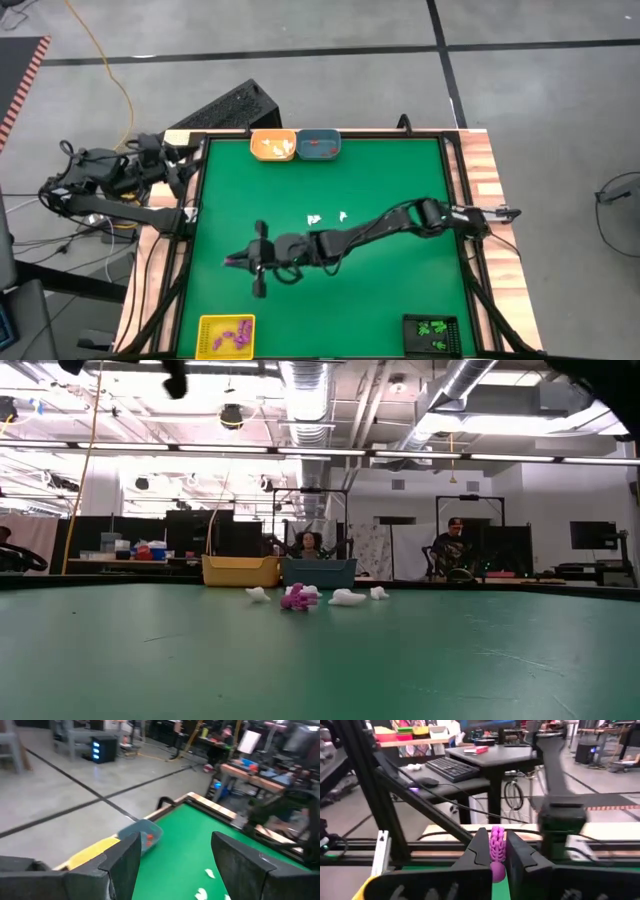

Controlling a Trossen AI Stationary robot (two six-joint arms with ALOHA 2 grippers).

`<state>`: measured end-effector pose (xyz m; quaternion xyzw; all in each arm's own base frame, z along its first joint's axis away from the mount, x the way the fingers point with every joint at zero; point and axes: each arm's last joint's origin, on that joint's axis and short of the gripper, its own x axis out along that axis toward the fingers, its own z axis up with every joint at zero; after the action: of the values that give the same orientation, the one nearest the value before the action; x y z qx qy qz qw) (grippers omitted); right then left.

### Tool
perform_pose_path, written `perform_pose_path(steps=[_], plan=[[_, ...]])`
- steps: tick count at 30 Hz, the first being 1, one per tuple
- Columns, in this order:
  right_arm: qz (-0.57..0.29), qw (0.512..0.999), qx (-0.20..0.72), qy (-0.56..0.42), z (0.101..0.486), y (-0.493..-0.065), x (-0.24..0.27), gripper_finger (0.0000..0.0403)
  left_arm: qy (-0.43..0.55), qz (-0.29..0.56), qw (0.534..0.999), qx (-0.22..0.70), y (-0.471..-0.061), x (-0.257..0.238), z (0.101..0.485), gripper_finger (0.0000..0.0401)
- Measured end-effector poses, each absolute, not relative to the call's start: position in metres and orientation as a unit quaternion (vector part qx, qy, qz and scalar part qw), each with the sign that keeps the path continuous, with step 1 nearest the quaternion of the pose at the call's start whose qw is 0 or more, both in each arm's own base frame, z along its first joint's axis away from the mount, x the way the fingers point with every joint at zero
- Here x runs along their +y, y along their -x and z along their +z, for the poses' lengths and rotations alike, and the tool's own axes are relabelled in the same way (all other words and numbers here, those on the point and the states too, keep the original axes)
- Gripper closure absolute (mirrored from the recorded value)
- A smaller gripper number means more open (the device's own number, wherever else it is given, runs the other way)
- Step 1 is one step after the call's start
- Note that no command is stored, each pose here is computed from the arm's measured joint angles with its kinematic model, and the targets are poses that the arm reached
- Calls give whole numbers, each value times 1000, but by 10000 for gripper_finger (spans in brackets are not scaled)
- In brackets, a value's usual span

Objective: Sort Halloween decoration
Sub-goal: Put the pink skeleton into the yellow bin

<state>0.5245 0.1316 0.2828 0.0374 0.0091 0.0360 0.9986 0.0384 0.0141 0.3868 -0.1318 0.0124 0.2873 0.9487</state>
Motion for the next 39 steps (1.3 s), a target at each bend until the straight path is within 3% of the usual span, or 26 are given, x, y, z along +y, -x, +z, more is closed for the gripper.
perform_pose_path(steps=[12, 21, 32, 39], plan=[[119, 984, 10, -132, 244, -560, 190, 375, 148, 251, 957, 17, -40, 12, 386, 170], [153, 966, 47, -202, 215, -554, 231, 375, 159, 255, 953, 35, -39, 12, 382, 170], [128, 964, 89, -213, 207, -541, 257, 374, 159, 258, 952, 49, -38, 12, 379, 170], [111, 967, 87, -213, 206, -544, 251, 350, 159, 258, 952, 49, -38, 12, 379, 170]])
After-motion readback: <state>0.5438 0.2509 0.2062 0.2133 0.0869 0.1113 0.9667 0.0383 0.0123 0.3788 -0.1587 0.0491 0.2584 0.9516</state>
